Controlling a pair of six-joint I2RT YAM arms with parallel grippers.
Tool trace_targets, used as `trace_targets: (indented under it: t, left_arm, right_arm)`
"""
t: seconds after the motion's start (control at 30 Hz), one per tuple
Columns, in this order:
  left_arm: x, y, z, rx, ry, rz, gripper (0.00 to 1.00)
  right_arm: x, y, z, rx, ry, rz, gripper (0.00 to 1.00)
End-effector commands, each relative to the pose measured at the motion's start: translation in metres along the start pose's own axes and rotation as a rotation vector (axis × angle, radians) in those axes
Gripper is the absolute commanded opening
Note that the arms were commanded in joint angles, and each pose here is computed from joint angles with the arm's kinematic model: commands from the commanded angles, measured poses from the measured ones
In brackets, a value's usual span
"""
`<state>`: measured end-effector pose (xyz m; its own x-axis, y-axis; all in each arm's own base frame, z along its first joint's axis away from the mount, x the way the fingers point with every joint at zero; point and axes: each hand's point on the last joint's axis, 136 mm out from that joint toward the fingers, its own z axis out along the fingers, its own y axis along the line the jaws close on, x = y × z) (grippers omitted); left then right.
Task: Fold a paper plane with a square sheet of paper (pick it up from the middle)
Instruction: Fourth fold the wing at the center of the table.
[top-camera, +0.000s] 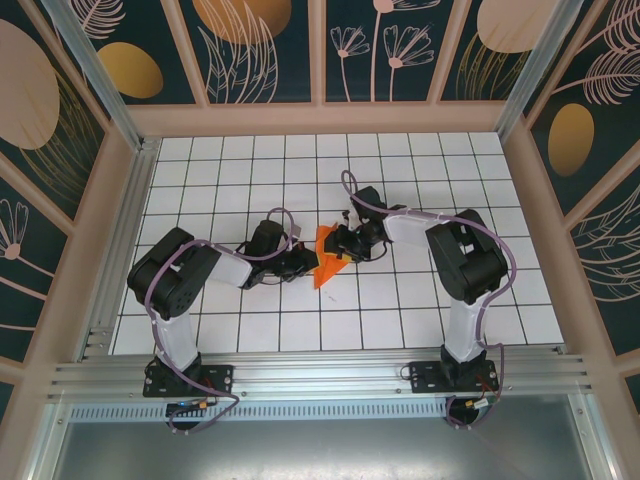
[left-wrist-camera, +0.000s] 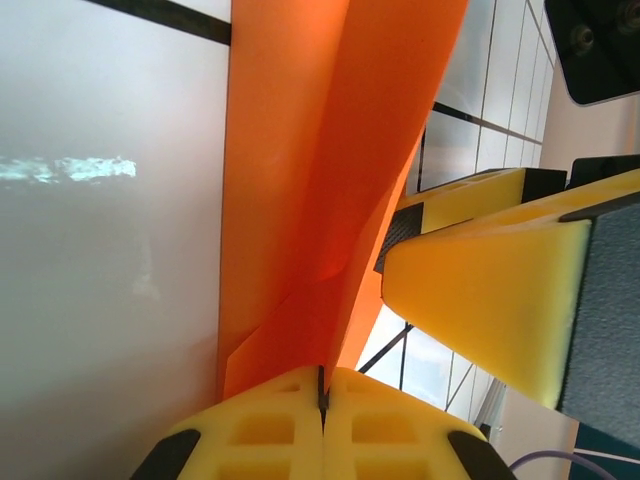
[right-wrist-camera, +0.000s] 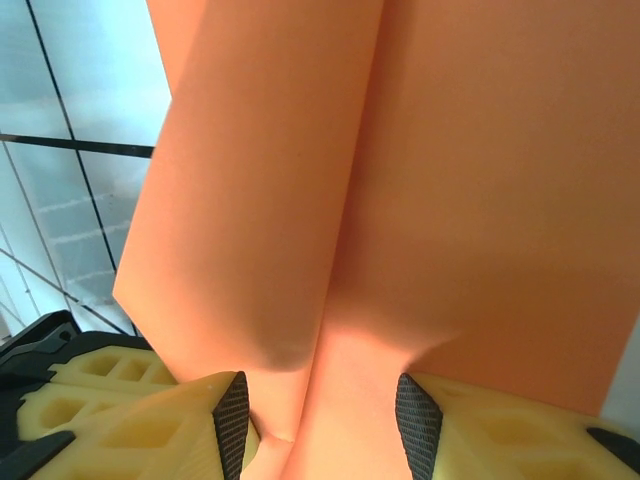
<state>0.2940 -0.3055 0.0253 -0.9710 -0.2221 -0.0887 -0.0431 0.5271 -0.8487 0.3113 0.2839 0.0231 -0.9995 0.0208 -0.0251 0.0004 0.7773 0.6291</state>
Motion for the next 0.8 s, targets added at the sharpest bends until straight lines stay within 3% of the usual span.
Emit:
trace_targets:
  t: [0.0, 0.23, 0.77]
  left_arm:
    - [-0.006, -0.002, -0.001, -0.011, -0.002, 0.051, 0.03]
    - [0.001, -0.006, -0.001, 0.013, 0.042, 0.111, 0.00]
    - [0.013, -0.006, -0.001, 0.025, 0.112, 0.202, 0.00]
  right_arm:
    - [0.016, -0.046, 0.016, 0.116, 0.034, 0.065, 0.48]
    - [-0.017, 0.002, -0.011, 0.003, -0.075, -0.015, 0.48]
    - [-0.029, 0.018, -0.034, -0.013, -0.160, -0.107, 0.47]
